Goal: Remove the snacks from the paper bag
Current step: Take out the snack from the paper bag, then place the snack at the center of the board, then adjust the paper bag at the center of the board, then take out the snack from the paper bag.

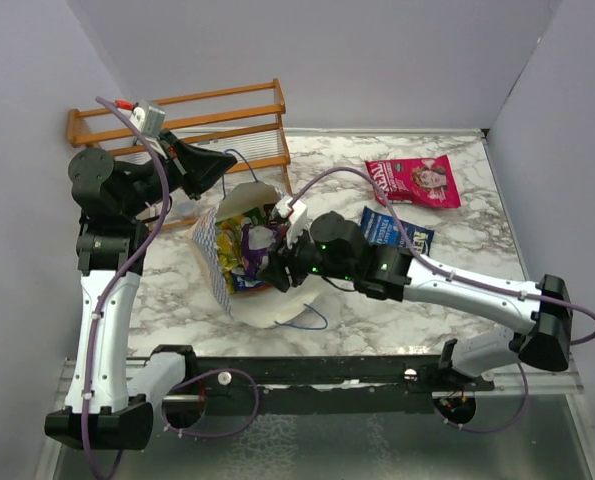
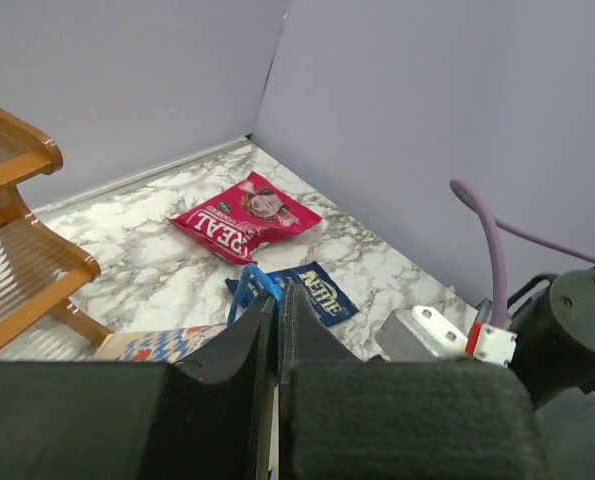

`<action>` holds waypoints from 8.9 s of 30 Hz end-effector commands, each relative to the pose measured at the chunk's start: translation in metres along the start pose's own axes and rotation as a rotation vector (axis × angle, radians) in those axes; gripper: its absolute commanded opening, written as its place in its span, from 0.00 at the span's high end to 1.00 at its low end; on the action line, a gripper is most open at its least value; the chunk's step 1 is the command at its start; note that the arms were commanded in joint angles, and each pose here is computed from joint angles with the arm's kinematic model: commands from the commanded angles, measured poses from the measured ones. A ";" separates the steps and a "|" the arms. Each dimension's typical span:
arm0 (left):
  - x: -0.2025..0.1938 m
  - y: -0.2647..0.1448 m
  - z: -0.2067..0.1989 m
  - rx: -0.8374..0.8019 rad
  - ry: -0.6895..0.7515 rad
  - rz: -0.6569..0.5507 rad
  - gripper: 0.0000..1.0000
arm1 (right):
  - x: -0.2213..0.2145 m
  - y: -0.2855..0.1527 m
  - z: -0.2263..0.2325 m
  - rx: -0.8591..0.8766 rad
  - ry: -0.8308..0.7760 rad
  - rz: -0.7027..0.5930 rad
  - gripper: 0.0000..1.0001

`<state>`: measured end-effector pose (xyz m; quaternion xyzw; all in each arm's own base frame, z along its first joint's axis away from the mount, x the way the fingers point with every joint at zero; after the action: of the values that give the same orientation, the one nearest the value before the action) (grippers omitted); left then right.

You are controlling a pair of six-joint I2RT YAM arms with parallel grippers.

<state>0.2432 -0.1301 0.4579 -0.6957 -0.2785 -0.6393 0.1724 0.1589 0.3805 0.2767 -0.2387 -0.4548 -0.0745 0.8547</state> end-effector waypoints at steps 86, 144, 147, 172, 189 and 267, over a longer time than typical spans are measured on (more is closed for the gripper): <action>-0.002 -0.011 -0.012 0.041 0.041 -0.055 1.00 | 0.165 -0.129 0.051 -0.105 -0.145 -0.752 0.89; 0.039 0.005 -0.016 -0.017 0.124 -0.093 1.00 | 0.031 -0.159 -0.333 -0.903 0.336 -0.281 0.36; 0.038 0.005 -0.015 -0.028 0.162 -0.096 1.00 | 0.050 -0.155 -0.295 -0.720 0.267 -0.306 0.36; 0.008 0.027 -0.030 -0.307 0.063 -0.128 1.00 | 0.000 -0.075 -0.028 0.355 -0.090 0.022 0.36; 0.010 0.035 -0.035 -0.304 0.133 -0.071 1.00 | -0.039 -0.016 -0.013 0.345 0.006 0.060 0.84; -0.013 -0.012 -0.094 -0.384 0.063 -0.137 1.00 | -0.123 0.059 -0.098 0.152 -1.179 0.351 0.61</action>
<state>0.1668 -0.1818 0.4446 -0.7001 -0.1766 -0.6918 0.0047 0.1706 0.3537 0.0996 -0.2677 -0.7740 0.2905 0.4948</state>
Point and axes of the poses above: each gripper's point midway between its finger pads, its own y axis out along the fingers, its own z axis along the line the jaws close on, x = y × z, the point moved 3 cm from there along -y, back along the fingers, and after that the axes turned 13 degrees about y, right-handed, at the moved point
